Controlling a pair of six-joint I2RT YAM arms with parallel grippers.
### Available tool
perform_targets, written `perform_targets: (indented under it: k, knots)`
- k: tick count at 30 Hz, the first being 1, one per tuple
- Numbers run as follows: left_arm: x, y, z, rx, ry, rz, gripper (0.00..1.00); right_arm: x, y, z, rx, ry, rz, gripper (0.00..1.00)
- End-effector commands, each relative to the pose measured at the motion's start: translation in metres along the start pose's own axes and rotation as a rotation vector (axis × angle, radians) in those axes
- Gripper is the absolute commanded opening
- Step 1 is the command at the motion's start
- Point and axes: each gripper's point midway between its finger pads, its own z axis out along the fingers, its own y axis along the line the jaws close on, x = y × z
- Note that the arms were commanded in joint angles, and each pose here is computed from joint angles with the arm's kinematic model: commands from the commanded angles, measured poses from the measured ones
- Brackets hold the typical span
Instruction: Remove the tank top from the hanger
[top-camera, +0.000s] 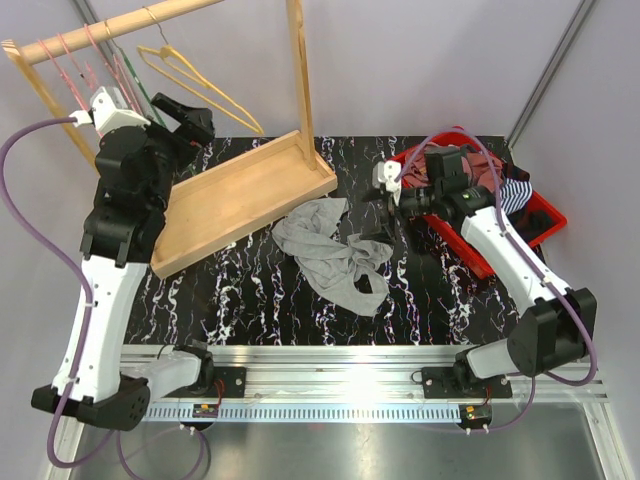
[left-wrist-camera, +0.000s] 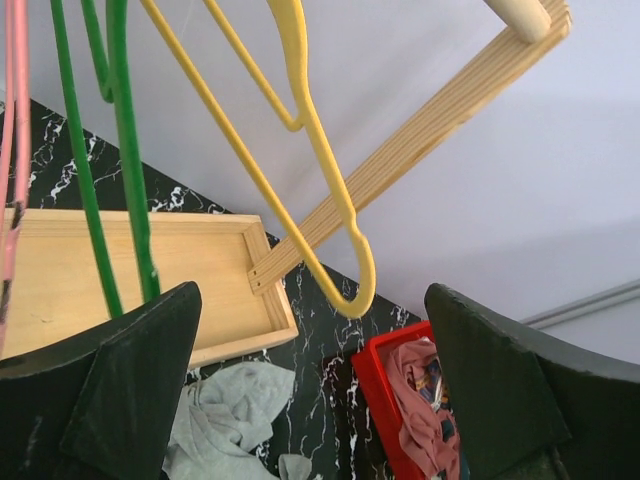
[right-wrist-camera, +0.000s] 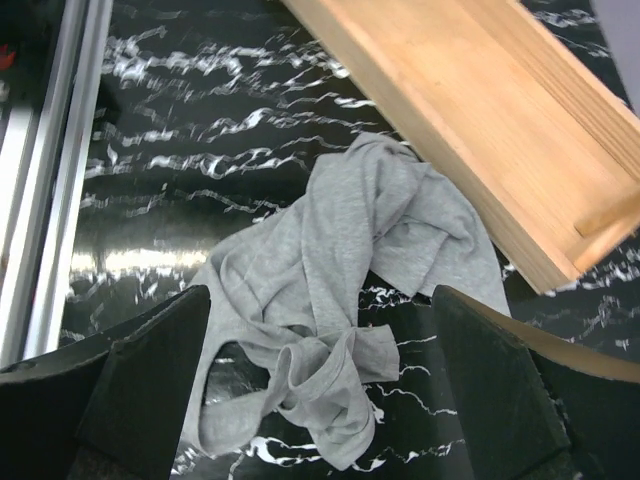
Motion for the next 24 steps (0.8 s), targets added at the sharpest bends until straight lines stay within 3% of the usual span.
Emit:
perform_targets:
  k: [1, 10, 24]
  knots:
    - [0.004, 0.001, -0.014, 0.035, 0.021, 0.005, 0.98, 0.024, 0.032, 0.015, -0.180, -0.008, -0.191, 1.00]
    - [0.000, 0.004, -0.055, 0.135, -0.016, 0.080, 0.99, 0.105, 0.065, 0.079, -0.380, 0.263, -0.418, 1.00]
    - [0.008, 0.033, -0.117, 0.211, -0.082, 0.183, 0.99, 0.178, 0.058, 0.136, -0.335, 0.511, -0.338, 0.96]
